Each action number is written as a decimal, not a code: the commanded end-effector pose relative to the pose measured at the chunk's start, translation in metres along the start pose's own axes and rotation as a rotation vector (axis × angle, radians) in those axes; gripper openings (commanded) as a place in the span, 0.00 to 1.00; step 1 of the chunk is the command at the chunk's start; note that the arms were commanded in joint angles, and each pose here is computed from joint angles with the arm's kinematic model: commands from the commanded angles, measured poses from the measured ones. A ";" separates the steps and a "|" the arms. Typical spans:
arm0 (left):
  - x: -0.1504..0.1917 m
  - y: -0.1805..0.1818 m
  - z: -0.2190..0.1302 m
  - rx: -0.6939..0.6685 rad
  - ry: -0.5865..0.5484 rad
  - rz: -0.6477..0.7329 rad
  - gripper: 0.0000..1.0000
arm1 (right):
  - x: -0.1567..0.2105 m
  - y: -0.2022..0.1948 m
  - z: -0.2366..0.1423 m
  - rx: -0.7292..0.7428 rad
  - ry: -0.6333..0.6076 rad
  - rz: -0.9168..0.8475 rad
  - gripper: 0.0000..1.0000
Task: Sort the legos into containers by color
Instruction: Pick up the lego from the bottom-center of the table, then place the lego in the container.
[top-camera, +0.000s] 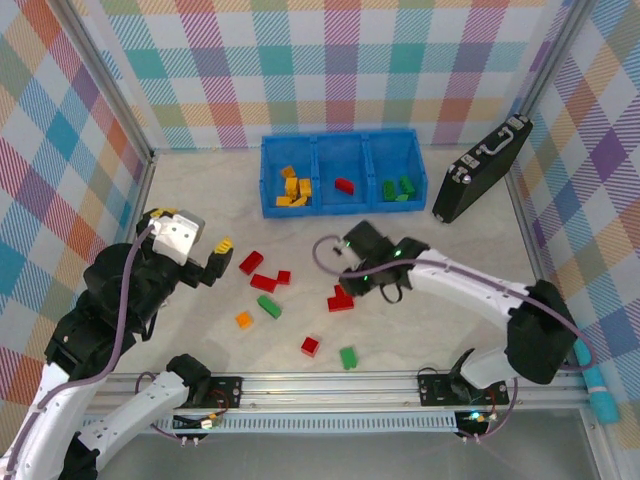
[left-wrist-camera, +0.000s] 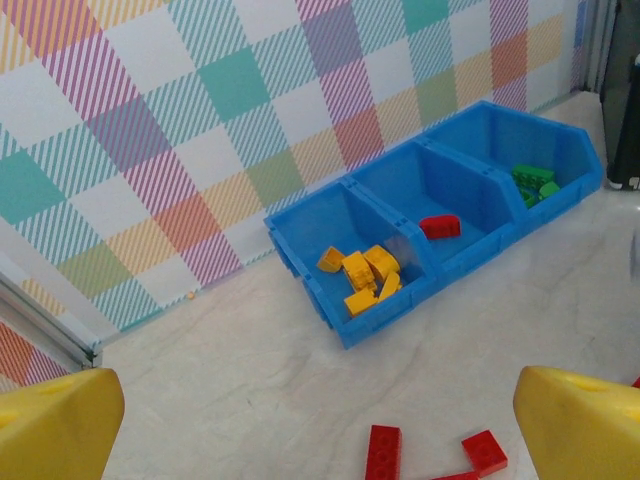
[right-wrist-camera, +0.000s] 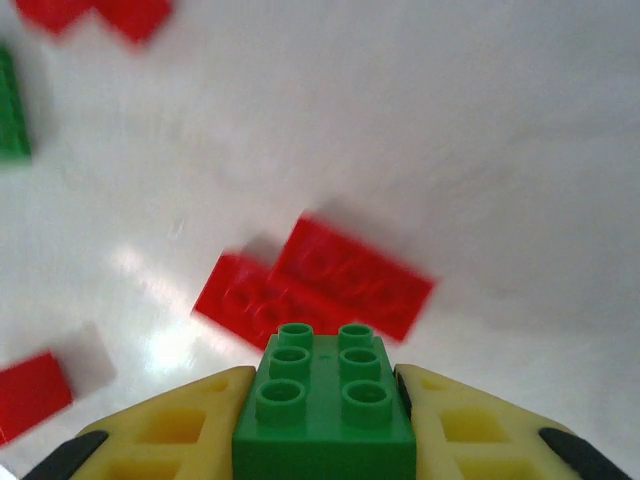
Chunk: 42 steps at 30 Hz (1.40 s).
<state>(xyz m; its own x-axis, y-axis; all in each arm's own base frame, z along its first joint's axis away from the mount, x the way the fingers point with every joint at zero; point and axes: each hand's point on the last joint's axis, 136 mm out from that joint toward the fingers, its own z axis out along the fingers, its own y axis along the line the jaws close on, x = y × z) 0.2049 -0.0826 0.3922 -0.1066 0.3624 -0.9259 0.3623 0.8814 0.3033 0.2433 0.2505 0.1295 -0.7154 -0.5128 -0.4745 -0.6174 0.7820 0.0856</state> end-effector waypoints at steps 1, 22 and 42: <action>-0.005 0.001 0.003 -0.011 -0.008 0.018 1.00 | -0.033 -0.033 -0.028 0.040 -0.087 -0.013 0.32; -0.005 0.004 0.016 -0.032 0.050 0.059 1.00 | -0.162 -0.261 0.027 0.343 -0.232 0.341 0.39; -0.009 0.004 0.010 -0.023 0.031 0.053 1.00 | -0.123 -0.210 -0.030 0.289 -0.183 0.417 0.55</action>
<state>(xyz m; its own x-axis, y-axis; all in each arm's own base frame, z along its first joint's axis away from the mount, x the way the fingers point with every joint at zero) 0.2232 -0.0866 0.3881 -0.1464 0.4241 -0.8937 0.3446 0.8687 0.3558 0.4926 0.1295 0.1599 -0.7945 -0.1217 -0.5950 -0.1617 0.9867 0.0141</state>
